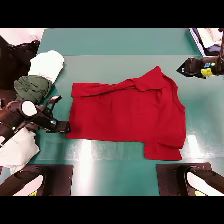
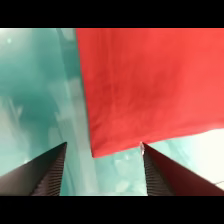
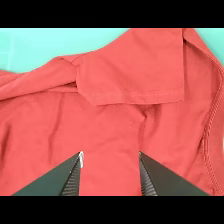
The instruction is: Fold the shirts.
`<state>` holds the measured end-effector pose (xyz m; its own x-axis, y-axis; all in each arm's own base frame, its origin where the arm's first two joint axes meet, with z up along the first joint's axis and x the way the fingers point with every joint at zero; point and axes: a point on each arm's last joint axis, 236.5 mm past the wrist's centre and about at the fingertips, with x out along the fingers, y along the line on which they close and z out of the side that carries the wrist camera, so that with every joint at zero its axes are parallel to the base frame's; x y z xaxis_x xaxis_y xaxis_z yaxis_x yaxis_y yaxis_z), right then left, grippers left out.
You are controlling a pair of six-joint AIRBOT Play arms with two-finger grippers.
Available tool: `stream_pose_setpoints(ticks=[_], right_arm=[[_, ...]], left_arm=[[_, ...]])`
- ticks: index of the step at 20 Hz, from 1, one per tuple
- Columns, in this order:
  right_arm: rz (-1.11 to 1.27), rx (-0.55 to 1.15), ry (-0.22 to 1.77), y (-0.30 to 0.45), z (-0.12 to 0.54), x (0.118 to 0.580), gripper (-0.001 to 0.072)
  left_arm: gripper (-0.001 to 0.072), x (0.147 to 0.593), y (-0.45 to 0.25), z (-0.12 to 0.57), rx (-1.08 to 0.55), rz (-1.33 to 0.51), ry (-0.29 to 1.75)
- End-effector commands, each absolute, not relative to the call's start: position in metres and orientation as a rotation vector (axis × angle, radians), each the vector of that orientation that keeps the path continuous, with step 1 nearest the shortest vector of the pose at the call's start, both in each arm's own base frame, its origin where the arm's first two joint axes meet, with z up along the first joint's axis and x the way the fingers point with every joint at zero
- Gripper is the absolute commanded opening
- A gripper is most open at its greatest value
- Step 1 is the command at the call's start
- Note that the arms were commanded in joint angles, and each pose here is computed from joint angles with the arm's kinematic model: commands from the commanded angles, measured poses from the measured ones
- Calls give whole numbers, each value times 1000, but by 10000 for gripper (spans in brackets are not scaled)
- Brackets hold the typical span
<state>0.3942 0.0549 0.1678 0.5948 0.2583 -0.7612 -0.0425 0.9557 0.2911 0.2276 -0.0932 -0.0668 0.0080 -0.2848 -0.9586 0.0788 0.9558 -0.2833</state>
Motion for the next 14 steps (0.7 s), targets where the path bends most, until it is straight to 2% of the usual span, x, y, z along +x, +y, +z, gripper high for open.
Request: stream_pose_setpoints(ticks=[1,7,13,14], right_arm=[[178,255,921,55,168,392,406],[177,254,922,55,168,392,405],[178,253,929,55,167,390,405],[178,253,931,55,166,390,405]], left_arm=[[539,216,-97,-79,-207,-280,1562],[538,224,-110,-76,-297,-278,1532],[537,214,-110,-83,-305,-274,1561],[460,214,-110,-83,-305,-274,1562]])
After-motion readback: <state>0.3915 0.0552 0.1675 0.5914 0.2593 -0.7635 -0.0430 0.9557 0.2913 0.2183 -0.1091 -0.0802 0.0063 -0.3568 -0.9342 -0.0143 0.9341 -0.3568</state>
